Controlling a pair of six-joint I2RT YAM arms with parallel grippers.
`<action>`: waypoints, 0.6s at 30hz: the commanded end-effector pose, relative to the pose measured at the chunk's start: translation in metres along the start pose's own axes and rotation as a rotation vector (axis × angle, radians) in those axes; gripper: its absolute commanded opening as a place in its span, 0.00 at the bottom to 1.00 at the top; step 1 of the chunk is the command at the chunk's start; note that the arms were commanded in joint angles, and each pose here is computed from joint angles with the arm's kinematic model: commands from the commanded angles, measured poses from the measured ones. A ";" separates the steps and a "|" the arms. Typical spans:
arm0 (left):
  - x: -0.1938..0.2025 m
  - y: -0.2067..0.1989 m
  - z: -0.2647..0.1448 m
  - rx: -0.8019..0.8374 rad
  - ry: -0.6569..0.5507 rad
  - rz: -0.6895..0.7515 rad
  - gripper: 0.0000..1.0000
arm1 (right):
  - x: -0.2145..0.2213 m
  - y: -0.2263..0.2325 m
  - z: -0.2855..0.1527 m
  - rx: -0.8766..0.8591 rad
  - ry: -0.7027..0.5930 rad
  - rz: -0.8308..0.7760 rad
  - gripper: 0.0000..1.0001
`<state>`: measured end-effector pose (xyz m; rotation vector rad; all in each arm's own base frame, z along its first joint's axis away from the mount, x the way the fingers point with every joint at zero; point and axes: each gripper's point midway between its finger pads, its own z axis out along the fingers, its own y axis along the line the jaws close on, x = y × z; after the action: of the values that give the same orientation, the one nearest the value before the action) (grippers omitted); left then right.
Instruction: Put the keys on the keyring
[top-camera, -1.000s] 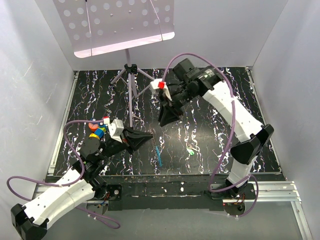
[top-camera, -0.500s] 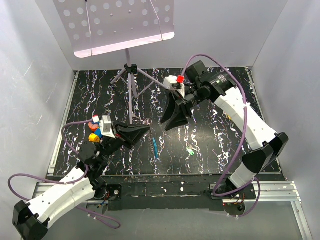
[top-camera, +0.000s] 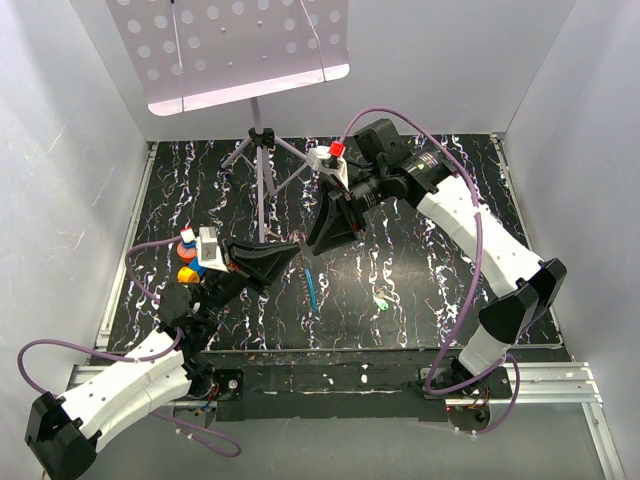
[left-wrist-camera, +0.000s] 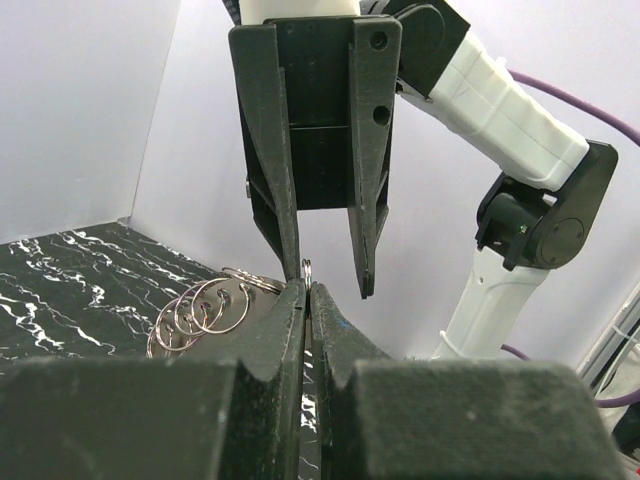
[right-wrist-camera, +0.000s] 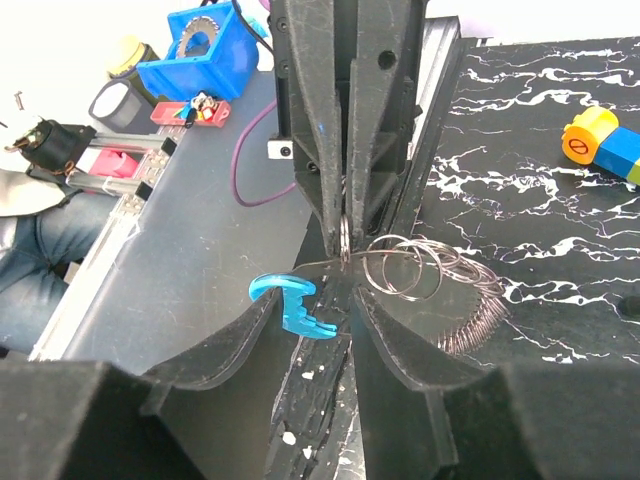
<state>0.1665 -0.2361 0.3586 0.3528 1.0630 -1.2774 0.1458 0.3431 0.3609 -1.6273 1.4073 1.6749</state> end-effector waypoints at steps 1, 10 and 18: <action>-0.017 -0.003 0.002 0.009 -0.073 0.010 0.00 | -0.010 -0.002 0.003 0.014 -0.011 -0.009 0.41; -0.015 0.000 0.002 -0.004 -0.072 0.003 0.00 | -0.013 -0.002 0.010 0.005 -0.007 0.002 0.40; -0.013 0.002 0.001 -0.014 -0.067 -0.003 0.00 | -0.014 -0.006 0.012 0.020 -0.005 0.005 0.34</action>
<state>0.1688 -0.2351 0.3624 0.3288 1.0483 -1.2834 0.1457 0.3559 0.3586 -1.6106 1.4660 1.6816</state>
